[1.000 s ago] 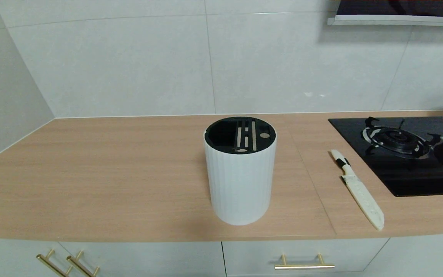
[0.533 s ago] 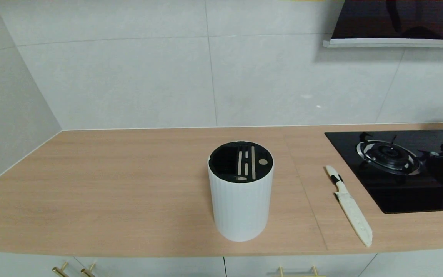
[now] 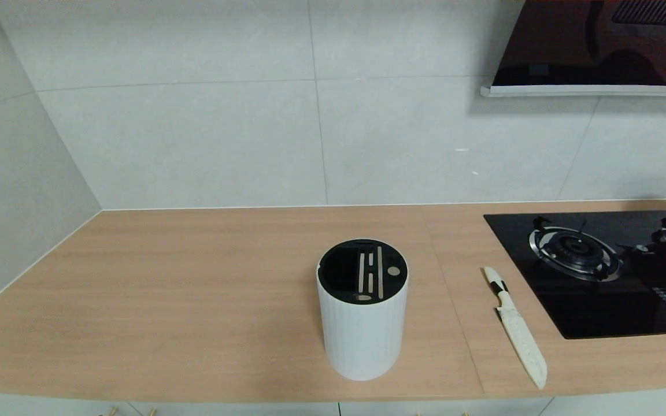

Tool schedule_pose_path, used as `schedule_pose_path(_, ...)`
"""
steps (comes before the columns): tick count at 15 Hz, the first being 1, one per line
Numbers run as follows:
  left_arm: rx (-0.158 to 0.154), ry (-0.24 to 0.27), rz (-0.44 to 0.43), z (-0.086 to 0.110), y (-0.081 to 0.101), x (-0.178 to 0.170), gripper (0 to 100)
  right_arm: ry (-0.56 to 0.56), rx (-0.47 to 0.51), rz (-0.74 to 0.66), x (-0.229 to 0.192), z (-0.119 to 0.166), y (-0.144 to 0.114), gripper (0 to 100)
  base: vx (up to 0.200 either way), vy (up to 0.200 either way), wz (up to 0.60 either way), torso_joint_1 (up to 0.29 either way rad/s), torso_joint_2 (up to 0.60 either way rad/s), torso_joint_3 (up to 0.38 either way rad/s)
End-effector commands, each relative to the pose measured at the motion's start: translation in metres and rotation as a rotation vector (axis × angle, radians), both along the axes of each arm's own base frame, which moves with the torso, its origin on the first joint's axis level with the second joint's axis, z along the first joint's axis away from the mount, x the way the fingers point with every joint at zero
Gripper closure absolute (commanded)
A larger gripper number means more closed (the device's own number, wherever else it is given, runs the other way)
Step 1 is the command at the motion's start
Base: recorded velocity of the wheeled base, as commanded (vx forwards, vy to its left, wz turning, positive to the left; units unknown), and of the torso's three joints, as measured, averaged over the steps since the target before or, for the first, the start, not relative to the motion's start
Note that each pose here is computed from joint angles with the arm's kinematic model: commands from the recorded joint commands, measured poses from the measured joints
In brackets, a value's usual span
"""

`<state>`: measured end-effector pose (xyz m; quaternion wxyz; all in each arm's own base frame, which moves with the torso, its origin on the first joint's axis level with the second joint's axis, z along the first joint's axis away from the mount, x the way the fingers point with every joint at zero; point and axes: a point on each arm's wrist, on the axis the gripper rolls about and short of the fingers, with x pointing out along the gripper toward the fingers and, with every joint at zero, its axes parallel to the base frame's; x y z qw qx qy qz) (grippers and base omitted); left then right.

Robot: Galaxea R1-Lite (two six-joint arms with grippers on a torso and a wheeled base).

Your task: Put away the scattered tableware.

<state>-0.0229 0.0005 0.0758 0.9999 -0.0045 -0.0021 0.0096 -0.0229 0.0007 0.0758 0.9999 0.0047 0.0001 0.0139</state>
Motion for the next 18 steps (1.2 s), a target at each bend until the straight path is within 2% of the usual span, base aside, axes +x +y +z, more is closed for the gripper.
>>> schedule_pose_path(1,0.000,0.001,0.001,0.0000,0.0000,0.0001,0,0.002,0.000,0.001,0.0001,0.0000,0.0000,0,0.000,0.000,0.00,0.051,-0.09,-0.046)
schedule_pose_path(18,0.000,0.001,0.001,0.0000,0.0000,0.0001,0,0.001,-0.002,0.001,0.0001,0.0000,0.0000,0,0.000,0.000,-0.04,0.000,0.00,0.000)
